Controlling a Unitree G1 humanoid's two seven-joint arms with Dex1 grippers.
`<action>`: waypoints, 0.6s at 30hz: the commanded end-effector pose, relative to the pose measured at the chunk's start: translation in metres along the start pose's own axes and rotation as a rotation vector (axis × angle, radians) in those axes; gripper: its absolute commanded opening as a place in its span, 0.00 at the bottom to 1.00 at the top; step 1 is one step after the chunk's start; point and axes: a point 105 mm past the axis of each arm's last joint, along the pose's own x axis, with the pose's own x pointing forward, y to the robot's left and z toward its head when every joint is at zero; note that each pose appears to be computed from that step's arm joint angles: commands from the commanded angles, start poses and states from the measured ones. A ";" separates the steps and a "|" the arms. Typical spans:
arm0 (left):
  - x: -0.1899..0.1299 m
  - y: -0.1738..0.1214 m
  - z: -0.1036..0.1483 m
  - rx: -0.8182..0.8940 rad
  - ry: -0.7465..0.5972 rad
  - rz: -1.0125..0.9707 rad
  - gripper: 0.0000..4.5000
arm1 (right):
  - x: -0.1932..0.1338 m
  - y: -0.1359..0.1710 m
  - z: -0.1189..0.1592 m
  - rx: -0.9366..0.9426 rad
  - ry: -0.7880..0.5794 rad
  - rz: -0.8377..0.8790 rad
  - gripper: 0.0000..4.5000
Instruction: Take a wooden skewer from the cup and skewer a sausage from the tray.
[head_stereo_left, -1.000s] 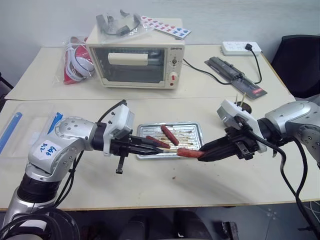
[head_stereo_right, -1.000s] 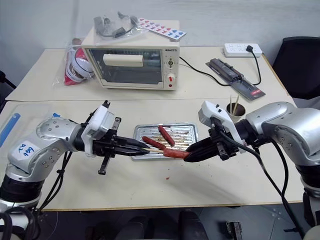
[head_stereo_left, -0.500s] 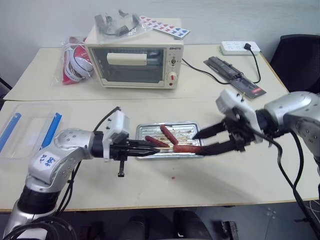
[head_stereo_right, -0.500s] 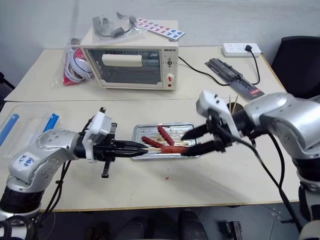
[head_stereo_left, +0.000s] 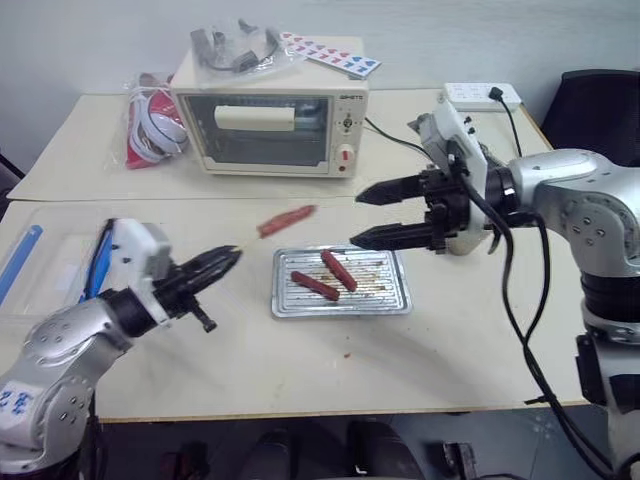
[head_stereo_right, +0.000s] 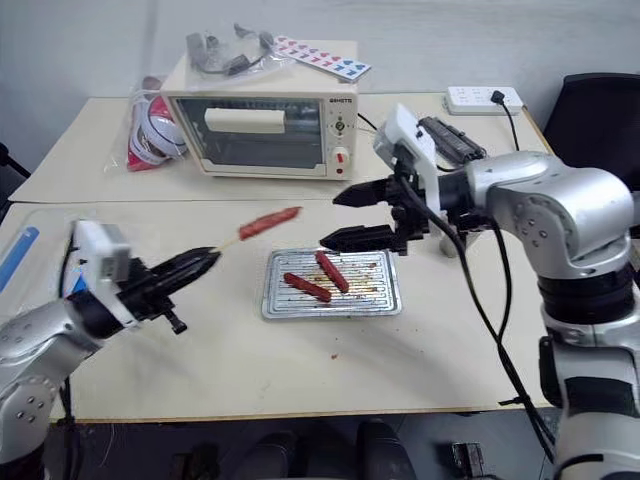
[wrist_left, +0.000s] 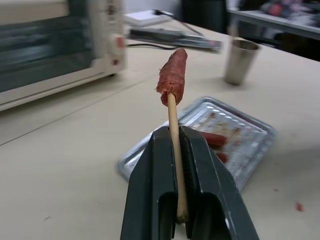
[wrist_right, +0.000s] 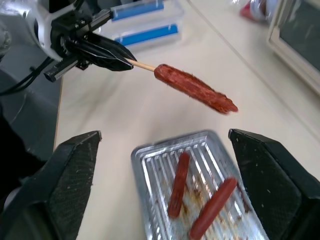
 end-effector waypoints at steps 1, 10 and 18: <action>-0.052 0.037 0.005 0.043 -0.005 0.297 0.00 | -0.004 0.000 0.023 -0.097 -0.086 -0.028 0.92; -0.137 0.108 -0.001 0.067 0.076 0.632 0.00 | 0.007 0.008 0.014 -0.107 -0.081 0.014 0.92; -0.154 0.172 -0.017 0.032 0.109 0.748 0.00 | 0.007 0.010 0.010 -0.081 -0.082 0.003 1.00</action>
